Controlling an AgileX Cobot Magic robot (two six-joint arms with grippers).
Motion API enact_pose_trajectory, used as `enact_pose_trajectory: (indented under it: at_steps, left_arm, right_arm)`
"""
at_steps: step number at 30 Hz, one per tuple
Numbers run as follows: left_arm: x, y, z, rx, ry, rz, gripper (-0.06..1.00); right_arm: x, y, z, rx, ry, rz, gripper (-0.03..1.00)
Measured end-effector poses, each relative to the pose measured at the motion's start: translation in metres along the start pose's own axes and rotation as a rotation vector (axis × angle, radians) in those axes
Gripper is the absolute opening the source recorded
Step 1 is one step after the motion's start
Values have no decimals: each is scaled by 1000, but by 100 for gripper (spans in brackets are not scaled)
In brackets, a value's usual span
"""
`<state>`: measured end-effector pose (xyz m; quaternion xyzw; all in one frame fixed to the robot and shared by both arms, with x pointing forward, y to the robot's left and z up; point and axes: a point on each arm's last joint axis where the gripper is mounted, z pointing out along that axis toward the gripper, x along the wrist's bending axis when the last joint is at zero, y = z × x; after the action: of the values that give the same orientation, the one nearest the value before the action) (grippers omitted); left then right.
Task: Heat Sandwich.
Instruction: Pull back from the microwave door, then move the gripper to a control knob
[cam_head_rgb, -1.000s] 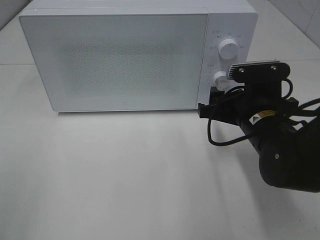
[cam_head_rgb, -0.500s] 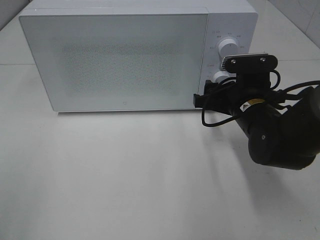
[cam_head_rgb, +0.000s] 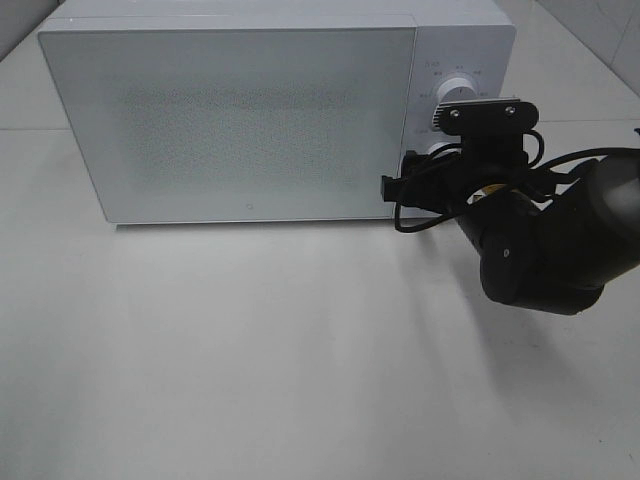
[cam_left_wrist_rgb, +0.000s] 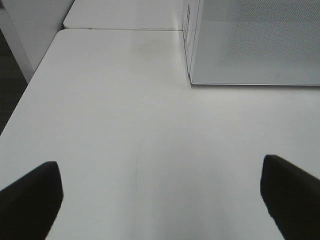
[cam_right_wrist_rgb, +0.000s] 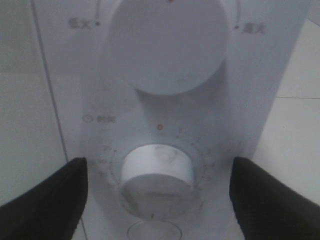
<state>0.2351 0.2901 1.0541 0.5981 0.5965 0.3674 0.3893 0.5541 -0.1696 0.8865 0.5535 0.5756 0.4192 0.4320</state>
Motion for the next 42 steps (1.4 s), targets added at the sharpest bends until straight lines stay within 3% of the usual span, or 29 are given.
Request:
enact_pose_trajectory:
  at_steps: [10,14,15,16,17,35,42]
  left_arm:
    - [0,0,0,0,0,0,99]
    - [0,0,0,0,0,0,99]
    - [0,0,0,0,0,0,99]
    - [0,0,0,0,0,0,99]
    - [0,0,0,0,0,0,99]
    - [0,0,0,0,-1,-1,99]
    - [0,0,0,0,-1,-1,99]
  right_arm:
    - [-3,0,1,0,-11,3,74]
    - [-3,0,1,0,-11,3,57]
    - [-3,0,1,0,-11,3,57]
    - [-2,1,1,-3,-1,-3,45]
    - [-2,0,1,-2,1,-4,44]
    - [-2,0,1,-3,3,-5,44]
    - [-2,1,1,-6,2,65,44]
